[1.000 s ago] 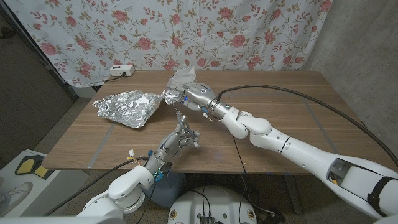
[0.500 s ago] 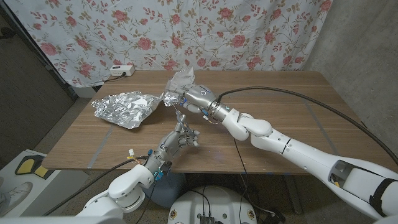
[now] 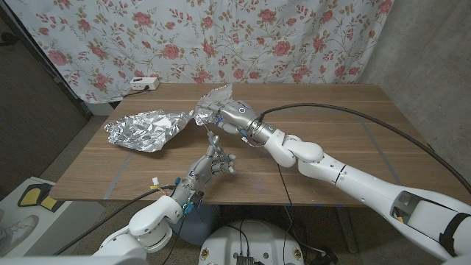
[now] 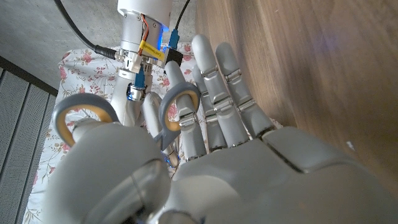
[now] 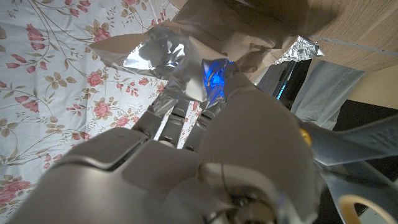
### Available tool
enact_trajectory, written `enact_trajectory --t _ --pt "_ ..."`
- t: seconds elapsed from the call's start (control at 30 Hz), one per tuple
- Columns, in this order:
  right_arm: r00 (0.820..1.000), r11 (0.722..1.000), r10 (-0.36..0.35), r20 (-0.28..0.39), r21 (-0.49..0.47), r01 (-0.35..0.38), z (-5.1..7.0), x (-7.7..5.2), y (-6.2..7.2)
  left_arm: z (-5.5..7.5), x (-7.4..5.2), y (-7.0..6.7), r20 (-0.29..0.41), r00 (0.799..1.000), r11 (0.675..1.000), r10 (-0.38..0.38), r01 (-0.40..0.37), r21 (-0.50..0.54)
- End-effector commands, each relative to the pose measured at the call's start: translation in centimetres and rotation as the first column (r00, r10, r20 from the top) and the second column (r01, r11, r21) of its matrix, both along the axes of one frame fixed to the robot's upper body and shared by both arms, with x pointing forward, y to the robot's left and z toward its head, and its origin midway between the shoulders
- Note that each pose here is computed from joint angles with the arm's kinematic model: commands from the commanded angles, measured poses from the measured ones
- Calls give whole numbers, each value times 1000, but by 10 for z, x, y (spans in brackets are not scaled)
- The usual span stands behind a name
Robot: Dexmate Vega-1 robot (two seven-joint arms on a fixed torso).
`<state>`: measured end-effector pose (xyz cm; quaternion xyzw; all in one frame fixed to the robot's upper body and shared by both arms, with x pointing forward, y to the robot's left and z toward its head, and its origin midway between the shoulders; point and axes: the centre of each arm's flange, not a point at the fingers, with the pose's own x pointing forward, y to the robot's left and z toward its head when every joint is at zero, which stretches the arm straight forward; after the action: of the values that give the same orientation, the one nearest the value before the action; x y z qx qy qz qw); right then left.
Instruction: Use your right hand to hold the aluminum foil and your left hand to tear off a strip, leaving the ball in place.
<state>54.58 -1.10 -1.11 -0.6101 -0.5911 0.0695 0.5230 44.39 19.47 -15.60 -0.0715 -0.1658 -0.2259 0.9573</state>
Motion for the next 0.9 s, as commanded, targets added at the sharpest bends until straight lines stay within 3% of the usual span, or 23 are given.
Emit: enact_trajectory --t 0.03,0.4,0.9 --pt "1000 1000 10 -3 -11 -10 -4 -1 1 -4 1 -2 0 1000 1000 3 -3 -26" --pt "1000 1000 16 -1 -23 -16 -7 -2 6 -3 1 -3 -2 1000 1000 4 -4 -21" --pt "1000 1000 4 9 -18 -4 -6 -5 3 -6 0 -2 12 1000 999 11 -11 -36"
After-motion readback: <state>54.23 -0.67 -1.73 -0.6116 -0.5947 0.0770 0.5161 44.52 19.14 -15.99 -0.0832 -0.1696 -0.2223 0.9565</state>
